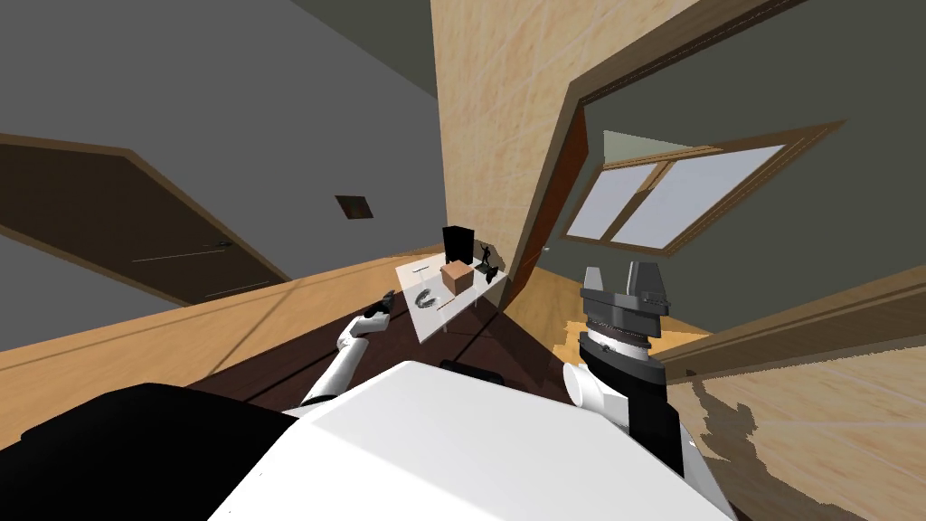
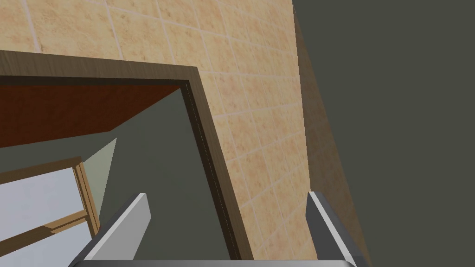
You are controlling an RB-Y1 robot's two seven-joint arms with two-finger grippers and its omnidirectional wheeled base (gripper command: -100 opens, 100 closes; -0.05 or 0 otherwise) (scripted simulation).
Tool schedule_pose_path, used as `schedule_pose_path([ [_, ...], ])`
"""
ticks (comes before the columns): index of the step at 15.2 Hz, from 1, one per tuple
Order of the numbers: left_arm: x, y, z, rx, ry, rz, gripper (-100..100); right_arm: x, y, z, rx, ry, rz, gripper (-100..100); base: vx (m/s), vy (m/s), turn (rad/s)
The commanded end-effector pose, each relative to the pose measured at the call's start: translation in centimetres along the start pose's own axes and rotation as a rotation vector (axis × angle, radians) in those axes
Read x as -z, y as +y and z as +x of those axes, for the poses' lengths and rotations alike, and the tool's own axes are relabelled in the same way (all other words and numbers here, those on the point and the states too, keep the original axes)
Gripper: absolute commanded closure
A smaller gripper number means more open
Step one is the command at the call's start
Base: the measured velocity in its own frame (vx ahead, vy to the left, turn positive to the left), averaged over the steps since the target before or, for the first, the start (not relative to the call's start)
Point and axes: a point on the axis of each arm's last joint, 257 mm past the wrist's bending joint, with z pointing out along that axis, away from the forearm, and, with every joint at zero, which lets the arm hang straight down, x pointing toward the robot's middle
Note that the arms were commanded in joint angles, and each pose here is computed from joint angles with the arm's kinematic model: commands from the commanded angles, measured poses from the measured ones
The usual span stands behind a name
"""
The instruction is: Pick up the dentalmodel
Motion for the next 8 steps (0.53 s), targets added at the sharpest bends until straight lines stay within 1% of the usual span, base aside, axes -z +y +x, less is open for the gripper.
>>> schedule_pose_path([
  [1, -0.4, 2.3, -0.6, 0.029, -0.015, -0.076, -100, 0.0, 0.0, 0.0, 0.000, 0.000, 0.000, 0, 0.099, -0.099, -0.057],
  [2, -0.4, 2.3, -0.6, 0.029, -0.015, -0.076, -100, 0.0, 0.0, 0.0, 0.000, 0.000, 0.000, 0, 0.101, -0.080, -0.047],
  [3, -0.7, 3.8, -0.9, 0.050, -0.023, -0.123, -100, 0.0, 0.0, 0.0, 0.000, 0.000, 0.000, 0, 0.087, -0.096, -0.057],
  [4, -0.7, 3.9, -0.9, 0.050, -0.023, -0.125, -100, 0.0, 0.0, 0.0, 0.000, 0.000, 0.000, 0, 0.084, -0.089, -0.036],
  [5, -0.8, 5.2, -1.1, 0.071, -0.029, -0.167, -100, 0.0, 0.0, 0.0, 0.000, 0.000, 0.000, 0, 0.089, -0.087, -0.047],
  [6, -0.8, 5.5, -1.1, 0.071, -0.030, -0.173, -100, 0.0, 0.0, 0.0, 0.000, 0.000, 0.000, 0, 0.090, -0.077, -0.039],
  [7, -0.9, 7.0, -1.2, 0.092, -0.035, -0.219, -100, 0.0, 0.0, 0.0, 0.000, 0.000, 0.000, 0, 0.102, -0.076, -0.054],
  [8, -0.9, 7.0, -1.2, 0.092, -0.035, -0.219, -100, 0.0, 0.0, 0.0, 0.000, 0.000, 0.000, 0, 0.096, -0.075, -0.040],
])
